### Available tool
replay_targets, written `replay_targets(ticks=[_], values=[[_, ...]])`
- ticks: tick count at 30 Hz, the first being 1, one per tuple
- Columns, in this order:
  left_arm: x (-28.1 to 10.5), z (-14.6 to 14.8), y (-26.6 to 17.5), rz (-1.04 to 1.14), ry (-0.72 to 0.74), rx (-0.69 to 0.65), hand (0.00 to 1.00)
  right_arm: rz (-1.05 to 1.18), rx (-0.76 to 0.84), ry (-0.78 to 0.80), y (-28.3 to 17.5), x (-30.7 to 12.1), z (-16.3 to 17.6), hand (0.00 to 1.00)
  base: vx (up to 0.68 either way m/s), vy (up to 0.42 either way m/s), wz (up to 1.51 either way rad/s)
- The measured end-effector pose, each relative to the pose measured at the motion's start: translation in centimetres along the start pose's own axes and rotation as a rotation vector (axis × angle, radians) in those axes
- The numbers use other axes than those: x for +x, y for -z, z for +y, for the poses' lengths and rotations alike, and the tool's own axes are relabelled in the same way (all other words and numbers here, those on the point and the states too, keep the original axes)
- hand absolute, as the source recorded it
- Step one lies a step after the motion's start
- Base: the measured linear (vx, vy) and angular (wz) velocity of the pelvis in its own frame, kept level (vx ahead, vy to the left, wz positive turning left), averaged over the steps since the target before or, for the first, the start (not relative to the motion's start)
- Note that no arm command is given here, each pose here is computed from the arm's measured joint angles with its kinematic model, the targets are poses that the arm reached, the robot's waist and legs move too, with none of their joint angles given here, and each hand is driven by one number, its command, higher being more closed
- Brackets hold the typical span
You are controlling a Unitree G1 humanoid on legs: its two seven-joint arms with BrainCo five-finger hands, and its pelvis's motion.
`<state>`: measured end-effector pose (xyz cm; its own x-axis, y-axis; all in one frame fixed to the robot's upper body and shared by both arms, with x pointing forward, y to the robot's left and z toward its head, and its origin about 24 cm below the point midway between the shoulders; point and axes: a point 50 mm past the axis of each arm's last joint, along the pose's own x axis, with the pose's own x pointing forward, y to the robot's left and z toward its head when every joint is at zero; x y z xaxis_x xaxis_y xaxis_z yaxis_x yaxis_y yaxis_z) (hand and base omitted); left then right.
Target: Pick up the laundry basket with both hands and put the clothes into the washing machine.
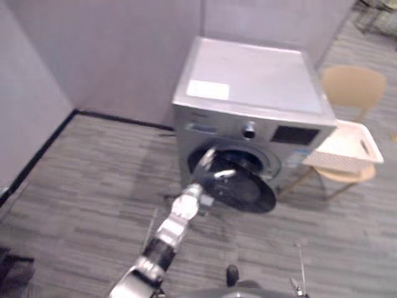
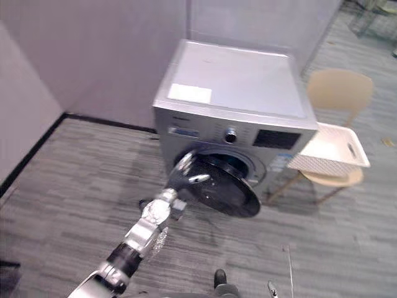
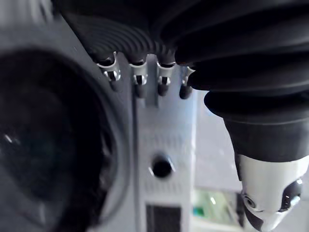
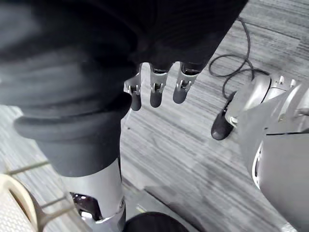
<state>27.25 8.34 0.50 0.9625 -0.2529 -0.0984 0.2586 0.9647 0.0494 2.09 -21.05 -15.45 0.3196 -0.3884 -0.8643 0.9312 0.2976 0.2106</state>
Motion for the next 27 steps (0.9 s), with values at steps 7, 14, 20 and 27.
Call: replay_targets(ticks=[7,14,20,27], values=[[-3.3,2.8,7.9,0.359,-0.127,0.03,0.0,0.06,-0.057,-0.087,1.1,0.7,3.1,0.0,-0.02,0.021,0.42],[-3.4,1.0,11.3,0.606,-0.088,0.127,0.0,0.013,-0.047,-0.21,-0.2,1.2,7.6,0.0,-0.02,-0.008,-0.41],[4.3,-0.4,3.6,0.369,-0.074,0.158,0.0,-0.072,-0.014,-0.258,-1.8,0.9,9.4,0.0,-0.06,-0.07,-1.04],[11.3,1.3,-9.9,0.127,-0.173,0.063,0.0,-0.127,0.071,-0.15,-4.4,1.7,6.5,0.0,0.07,-0.08,-0.63]])
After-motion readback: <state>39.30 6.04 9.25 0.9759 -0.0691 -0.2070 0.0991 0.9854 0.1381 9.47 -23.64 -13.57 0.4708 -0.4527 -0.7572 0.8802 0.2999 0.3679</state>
